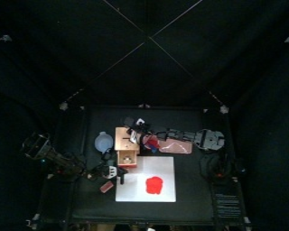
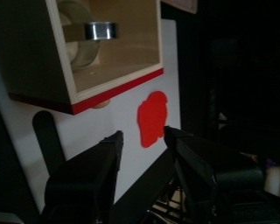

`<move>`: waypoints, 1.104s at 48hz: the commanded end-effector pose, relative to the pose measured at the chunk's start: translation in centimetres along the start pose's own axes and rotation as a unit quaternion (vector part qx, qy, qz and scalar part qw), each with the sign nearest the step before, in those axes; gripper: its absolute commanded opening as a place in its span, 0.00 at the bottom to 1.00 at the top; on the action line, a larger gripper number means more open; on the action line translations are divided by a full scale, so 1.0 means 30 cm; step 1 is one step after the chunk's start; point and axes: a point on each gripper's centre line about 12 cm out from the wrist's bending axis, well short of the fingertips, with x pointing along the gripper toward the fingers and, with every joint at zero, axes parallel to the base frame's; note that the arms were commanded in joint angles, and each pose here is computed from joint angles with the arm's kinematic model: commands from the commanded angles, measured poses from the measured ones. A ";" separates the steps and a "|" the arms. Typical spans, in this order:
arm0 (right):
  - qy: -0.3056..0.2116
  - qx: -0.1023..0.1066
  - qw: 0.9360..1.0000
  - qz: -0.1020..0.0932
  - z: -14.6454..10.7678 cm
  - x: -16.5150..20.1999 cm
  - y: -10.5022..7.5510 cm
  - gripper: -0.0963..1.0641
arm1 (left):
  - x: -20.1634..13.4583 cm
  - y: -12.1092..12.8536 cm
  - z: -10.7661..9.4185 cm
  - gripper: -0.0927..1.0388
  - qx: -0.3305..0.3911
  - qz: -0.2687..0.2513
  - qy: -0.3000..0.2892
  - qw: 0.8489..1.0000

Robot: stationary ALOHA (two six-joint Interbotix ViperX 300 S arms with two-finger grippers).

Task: Get the cutter from the drawer then cut the dough then place the extra dough in the bowl
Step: Place the cutter on the board

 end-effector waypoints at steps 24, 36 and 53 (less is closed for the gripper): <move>-0.022 -0.097 0.994 0.055 -0.005 -0.229 0.327 0.74 | -0.070 0.076 0.096 0.79 0.137 -0.080 0.003 0.987; -0.026 -0.105 0.992 0.060 -0.034 -0.180 0.352 0.74 | -0.081 0.094 0.127 0.79 0.132 -0.080 -0.010 0.988; 0.005 -0.116 0.991 0.062 -0.098 -0.084 0.381 0.74 | -0.080 0.104 0.133 0.79 0.130 -0.075 -0.014 0.989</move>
